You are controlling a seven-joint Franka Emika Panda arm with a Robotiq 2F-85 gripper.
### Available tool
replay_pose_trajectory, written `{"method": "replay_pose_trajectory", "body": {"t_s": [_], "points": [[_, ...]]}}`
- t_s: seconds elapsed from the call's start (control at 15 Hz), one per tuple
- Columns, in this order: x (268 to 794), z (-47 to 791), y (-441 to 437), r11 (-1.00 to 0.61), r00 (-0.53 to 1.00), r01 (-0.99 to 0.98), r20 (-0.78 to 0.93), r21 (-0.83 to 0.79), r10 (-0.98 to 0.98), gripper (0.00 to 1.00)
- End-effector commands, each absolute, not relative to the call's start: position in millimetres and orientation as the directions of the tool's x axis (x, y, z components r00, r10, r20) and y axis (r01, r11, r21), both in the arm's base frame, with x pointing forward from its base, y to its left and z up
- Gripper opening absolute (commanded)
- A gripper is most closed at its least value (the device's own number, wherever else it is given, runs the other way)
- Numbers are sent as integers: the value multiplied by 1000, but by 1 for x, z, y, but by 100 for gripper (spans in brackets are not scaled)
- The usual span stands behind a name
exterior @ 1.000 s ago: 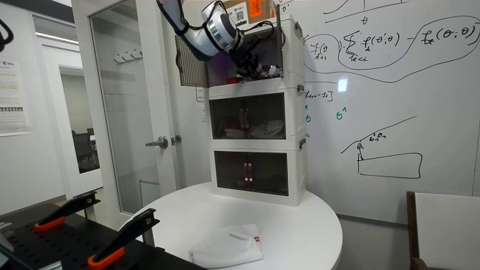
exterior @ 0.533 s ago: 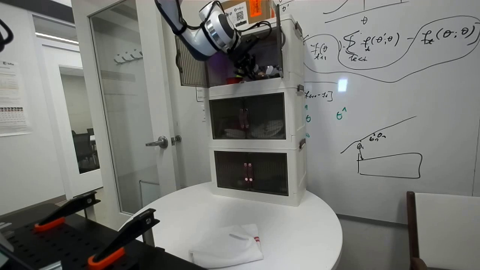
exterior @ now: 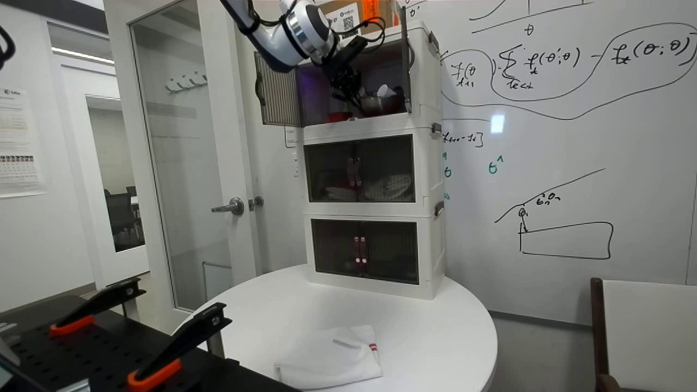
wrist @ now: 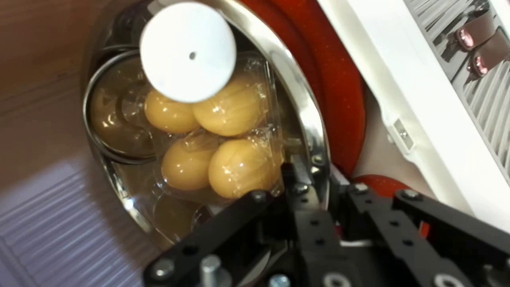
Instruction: Remove the silver bowl from the open cabinet and put it on the table.
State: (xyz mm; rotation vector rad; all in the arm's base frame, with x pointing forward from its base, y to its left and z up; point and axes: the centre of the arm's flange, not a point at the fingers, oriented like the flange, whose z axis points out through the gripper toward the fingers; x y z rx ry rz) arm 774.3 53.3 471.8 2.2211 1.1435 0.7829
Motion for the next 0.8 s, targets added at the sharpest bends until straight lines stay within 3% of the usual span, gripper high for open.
{"method": "replay_pose_trajectory", "body": {"t_s": [0.0, 0.73], "points": [[757, 504, 41, -496, 492, 602, 199, 626, 847, 3], [691, 539, 51, -590, 604, 565, 197, 577, 772, 3]]}}
